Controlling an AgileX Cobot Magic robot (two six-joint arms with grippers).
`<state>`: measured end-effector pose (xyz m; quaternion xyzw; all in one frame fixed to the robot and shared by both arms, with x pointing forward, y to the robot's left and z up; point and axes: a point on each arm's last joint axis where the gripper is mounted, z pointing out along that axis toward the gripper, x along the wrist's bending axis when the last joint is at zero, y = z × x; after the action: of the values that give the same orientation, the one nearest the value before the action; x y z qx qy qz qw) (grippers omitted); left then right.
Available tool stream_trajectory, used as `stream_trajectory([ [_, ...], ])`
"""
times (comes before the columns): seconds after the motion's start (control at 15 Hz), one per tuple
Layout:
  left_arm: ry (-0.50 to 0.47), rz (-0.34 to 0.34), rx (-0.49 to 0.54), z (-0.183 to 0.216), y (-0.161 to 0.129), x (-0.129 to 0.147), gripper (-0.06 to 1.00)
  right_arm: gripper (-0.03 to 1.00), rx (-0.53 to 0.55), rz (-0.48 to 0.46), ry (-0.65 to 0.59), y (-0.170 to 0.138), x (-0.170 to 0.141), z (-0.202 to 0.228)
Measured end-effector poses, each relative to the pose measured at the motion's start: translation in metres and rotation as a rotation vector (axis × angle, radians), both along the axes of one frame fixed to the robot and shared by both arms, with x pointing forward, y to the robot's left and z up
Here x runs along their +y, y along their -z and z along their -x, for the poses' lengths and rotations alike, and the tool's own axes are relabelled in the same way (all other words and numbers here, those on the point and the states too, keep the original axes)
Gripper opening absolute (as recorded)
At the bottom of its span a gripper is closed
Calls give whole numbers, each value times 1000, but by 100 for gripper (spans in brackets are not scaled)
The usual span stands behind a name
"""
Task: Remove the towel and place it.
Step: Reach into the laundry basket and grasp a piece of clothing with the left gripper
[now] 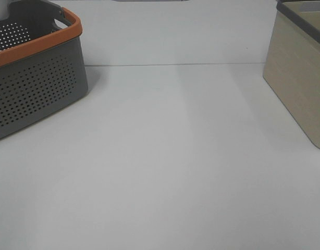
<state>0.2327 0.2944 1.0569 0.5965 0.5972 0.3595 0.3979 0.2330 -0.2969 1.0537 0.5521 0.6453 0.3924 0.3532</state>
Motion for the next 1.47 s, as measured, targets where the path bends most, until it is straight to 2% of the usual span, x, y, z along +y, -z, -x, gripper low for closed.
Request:
stream_trajectory([
  [0.8, 0, -3, -19, 1, -3, 0, 76, 70, 0, 0, 0, 0, 0, 0],
  [1.13, -18, -17, -125, -7, -38, 2, 76, 70, 0, 0, 0, 0, 0, 0],
  [1.47, -28, -29, -118, -49, -81, 5, 74, 70, 0, 0, 0, 0, 0, 0],
])
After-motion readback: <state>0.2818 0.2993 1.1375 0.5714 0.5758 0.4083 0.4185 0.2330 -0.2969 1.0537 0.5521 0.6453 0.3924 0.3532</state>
